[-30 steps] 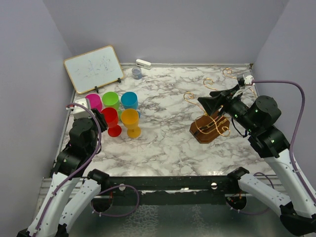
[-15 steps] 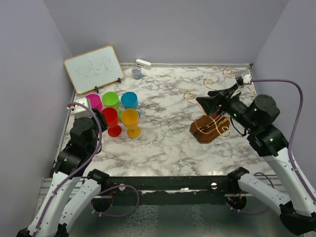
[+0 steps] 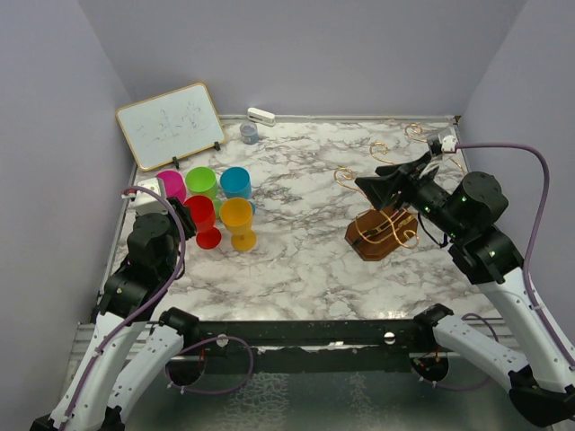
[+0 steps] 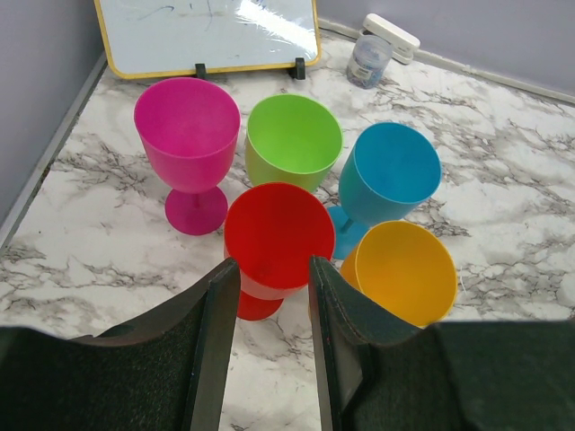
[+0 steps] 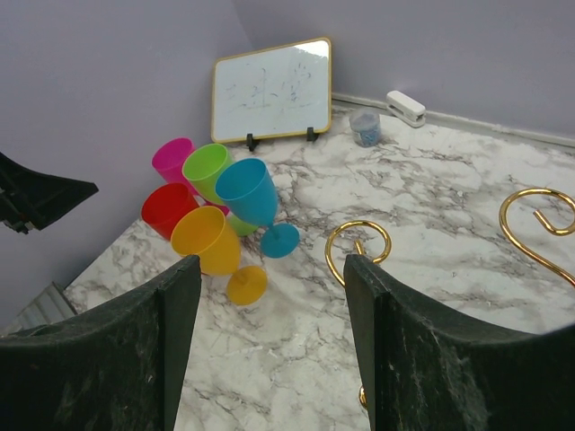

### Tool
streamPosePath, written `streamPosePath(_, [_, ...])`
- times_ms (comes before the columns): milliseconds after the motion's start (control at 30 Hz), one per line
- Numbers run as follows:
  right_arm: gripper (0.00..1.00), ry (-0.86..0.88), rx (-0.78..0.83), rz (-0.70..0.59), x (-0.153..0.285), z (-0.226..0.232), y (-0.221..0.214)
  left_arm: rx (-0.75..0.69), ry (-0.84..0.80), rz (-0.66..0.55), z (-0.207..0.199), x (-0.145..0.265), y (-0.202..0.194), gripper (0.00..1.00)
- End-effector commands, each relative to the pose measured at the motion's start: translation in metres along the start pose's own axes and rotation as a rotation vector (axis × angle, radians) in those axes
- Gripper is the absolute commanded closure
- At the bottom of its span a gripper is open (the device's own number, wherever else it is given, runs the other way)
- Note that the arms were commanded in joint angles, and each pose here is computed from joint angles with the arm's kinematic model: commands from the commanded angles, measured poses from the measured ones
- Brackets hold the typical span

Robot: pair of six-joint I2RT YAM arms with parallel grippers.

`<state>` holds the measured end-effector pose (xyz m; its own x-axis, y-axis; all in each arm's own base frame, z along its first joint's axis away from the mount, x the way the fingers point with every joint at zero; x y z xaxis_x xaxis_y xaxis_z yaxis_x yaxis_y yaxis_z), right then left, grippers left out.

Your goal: Take the wine glass off the wine glass rack

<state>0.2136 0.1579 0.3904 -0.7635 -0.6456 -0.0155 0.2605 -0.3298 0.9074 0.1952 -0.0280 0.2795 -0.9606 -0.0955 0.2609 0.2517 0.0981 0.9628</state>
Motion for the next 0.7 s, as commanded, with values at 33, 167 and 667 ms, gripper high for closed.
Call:
streamPosePath(33, [0.35, 0.031, -0.008, -0.011, -0.001, 0.003, -0.001, 0.003, -0.020, -0.016, -0.003, 0.000, 0.003, 0.61])
streamPosePath(167, [0.35, 0.029, -0.007, -0.014, 0.000, 0.003, -0.001, 0.004, -0.023, -0.019, -0.003, 0.000, 0.004, 0.61])
streamPosePath(667, [0.25, -0.046, -0.077, -0.088, 0.011, 0.001, 0.014, 0.005, -0.021, -0.020, -0.003, 0.000, 0.003, 0.61])
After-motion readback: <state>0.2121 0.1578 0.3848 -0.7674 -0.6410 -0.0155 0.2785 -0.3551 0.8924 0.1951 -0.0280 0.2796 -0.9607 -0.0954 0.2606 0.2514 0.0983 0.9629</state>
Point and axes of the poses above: each gripper's point midway between its finger pads, its own x axis back along the fingers, its own z axis along the line the jaws close on, y = z × x, the point moved 4 cm from there along x, back along the fingers, and after that the axes turned 8 degrees about -x, right-handed, at the moved point
